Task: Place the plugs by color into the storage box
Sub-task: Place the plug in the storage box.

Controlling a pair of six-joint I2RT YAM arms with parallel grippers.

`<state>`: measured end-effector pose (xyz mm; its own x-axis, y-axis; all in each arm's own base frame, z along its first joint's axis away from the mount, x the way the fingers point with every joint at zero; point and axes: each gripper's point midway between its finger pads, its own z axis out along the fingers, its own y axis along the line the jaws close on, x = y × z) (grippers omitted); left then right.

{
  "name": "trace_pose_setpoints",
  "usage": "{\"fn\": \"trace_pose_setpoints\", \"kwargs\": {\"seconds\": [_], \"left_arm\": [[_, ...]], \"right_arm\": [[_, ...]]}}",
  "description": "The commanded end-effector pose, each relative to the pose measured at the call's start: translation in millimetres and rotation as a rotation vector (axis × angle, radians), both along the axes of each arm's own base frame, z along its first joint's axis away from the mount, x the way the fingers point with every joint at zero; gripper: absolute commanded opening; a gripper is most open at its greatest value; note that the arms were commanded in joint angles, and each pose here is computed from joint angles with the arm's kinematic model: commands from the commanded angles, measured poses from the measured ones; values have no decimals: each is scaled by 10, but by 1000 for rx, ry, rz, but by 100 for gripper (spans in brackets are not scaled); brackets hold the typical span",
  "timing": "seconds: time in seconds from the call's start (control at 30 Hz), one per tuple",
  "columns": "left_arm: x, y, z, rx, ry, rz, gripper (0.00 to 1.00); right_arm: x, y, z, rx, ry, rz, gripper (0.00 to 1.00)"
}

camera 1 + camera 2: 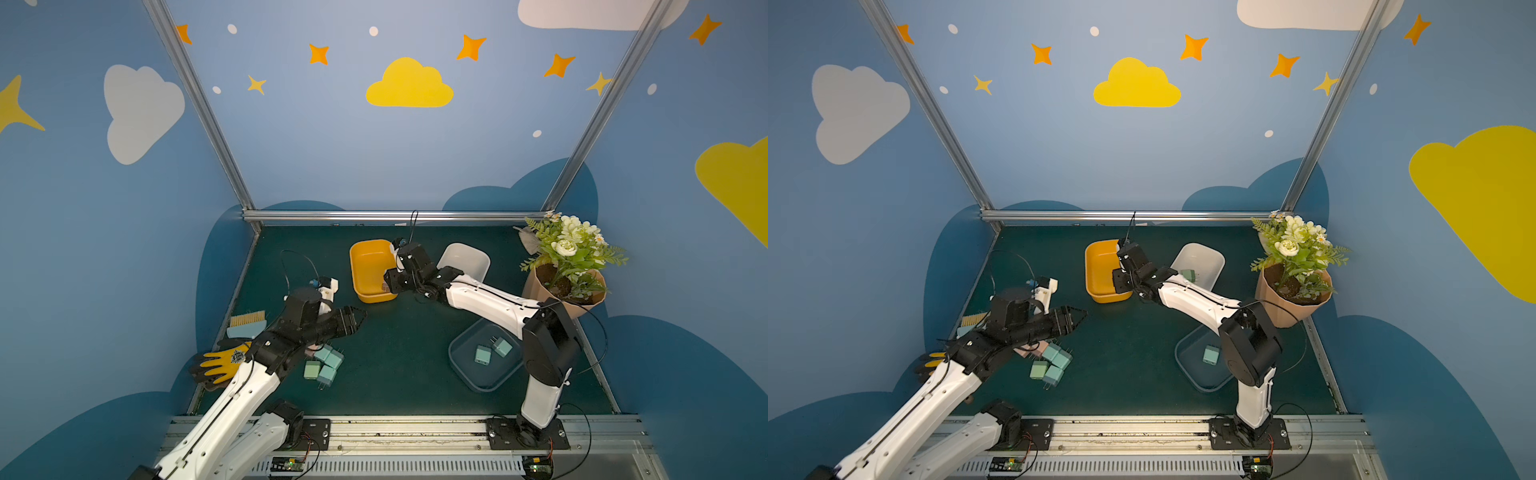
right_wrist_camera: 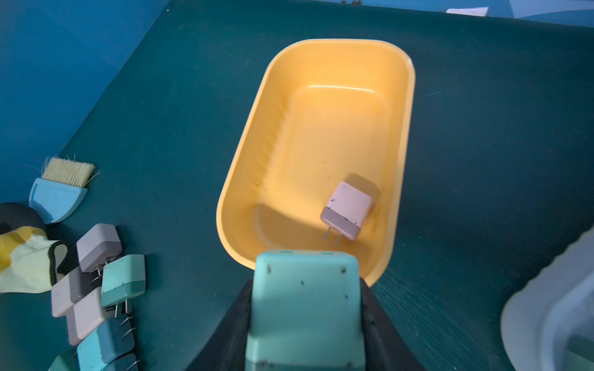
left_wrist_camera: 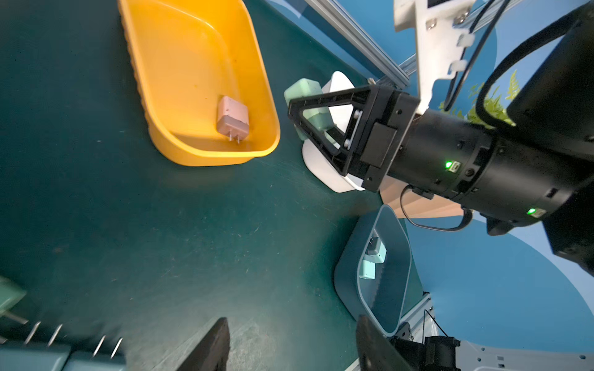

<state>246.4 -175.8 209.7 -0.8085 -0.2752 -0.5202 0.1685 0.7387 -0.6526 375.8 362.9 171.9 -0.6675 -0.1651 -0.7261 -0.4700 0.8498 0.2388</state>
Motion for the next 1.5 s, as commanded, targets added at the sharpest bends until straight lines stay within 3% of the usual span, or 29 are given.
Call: {"fn": "trace_pose_setpoints", "kwargs": {"seconds": [0.0, 0.4, 0.53, 0.73, 0.93, 1.0, 1.1, 1.2, 1.47], "left_arm": [[272, -242, 378, -42, -126, -41, 63], [1094, -1179, 332, -87, -182, -355, 66], [1318, -1376, 197, -46, -162, -425, 66], [1530, -1553, 66, -23, -171, -474, 66], [1560, -1727, -17, -60, -107, -507, 66], [1552, -1777, -8, -60, -101, -516, 66], [1568, -1802, -8, -44, -90, -513, 66], [1601, -1791, 43, -29, -100, -498, 66], [1686, -1746, 133, 0, -109, -450, 66]], "right_arm": [[70, -311, 243, 70, 13, -70, 26], [365, -1717, -142, -125, 167, -383, 25], [444, -2029, -314, -220, 228, -455, 25], [511, -2325, -621, -313, 371, -484, 27], [731, -2618, -840, -352, 403, -525, 30], [833, -2686, -879, -366, 399, -534, 36], [929, -2759, -903, -417, 395, -539, 54], [979, -2782, -890, -427, 386, -541, 65], [1009, -2696, -760, -373, 386, -530, 69]]}}
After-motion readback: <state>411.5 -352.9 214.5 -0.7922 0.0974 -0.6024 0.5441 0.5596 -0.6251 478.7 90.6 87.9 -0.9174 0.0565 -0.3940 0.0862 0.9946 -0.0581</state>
